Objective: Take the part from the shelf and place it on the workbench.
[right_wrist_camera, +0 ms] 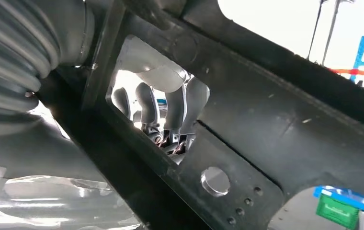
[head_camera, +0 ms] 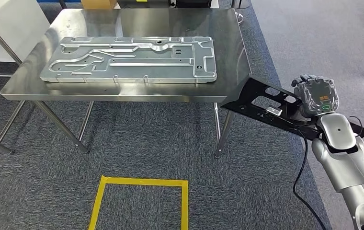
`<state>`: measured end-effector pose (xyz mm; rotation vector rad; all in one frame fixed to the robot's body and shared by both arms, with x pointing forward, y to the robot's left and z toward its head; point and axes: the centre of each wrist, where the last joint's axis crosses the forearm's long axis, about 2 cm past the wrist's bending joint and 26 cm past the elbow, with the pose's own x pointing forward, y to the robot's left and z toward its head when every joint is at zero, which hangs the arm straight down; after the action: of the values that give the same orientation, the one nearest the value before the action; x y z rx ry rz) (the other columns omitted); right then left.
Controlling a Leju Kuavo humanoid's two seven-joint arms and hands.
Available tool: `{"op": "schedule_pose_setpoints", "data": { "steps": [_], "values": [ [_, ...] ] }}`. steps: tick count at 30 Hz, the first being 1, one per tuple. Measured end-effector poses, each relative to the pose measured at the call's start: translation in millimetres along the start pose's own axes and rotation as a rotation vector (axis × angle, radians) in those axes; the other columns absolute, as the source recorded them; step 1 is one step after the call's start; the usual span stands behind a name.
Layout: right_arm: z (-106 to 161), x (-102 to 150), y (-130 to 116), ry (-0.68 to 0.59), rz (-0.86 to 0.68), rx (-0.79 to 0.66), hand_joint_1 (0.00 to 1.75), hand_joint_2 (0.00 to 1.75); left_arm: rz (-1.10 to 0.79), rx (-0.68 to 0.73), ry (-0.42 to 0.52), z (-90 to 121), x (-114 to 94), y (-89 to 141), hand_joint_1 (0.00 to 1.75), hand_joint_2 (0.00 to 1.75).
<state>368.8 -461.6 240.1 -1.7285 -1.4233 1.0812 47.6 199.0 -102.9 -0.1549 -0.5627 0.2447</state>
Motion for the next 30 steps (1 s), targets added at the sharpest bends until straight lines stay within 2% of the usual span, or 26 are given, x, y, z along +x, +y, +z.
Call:
{"op": "schedule_pose_setpoints", "data": {
  "steps": [10,20,23,27,30],
  "values": [
    [4.3,1.8,-4.2,-0.012,-0.006,-0.026,1.75,1.75,-0.013,0.001,0.013,0.9,-1.7,3.5,0.0,1.75],
    [12.7,5.6,5.3,-0.023,-0.011,0.027,1.75,1.75,0.011,-0.003,0.02,3.9,-7.4,5.4,0.0,1.75],
    [-0.3,-1.0,-8.1,-0.025,-0.009,0.022,1.75,1.75,0.019,-0.013,-0.002,0.5,-0.9,3.9,0.0,1.75],
    [-16.8,-8.4,-18.9,-0.018,-0.009,0.089,1.75,1.75,0.028,-0.021,-0.005,1.1,-2.0,4.1,0.0,1.75],
    [-42.2,-10.5,-32.4,-0.026,0.023,0.135,1.75,1.75,0.034,-0.022,0.001,2.6,-4.8,6.5,0.0,1.75]
  ]
}}
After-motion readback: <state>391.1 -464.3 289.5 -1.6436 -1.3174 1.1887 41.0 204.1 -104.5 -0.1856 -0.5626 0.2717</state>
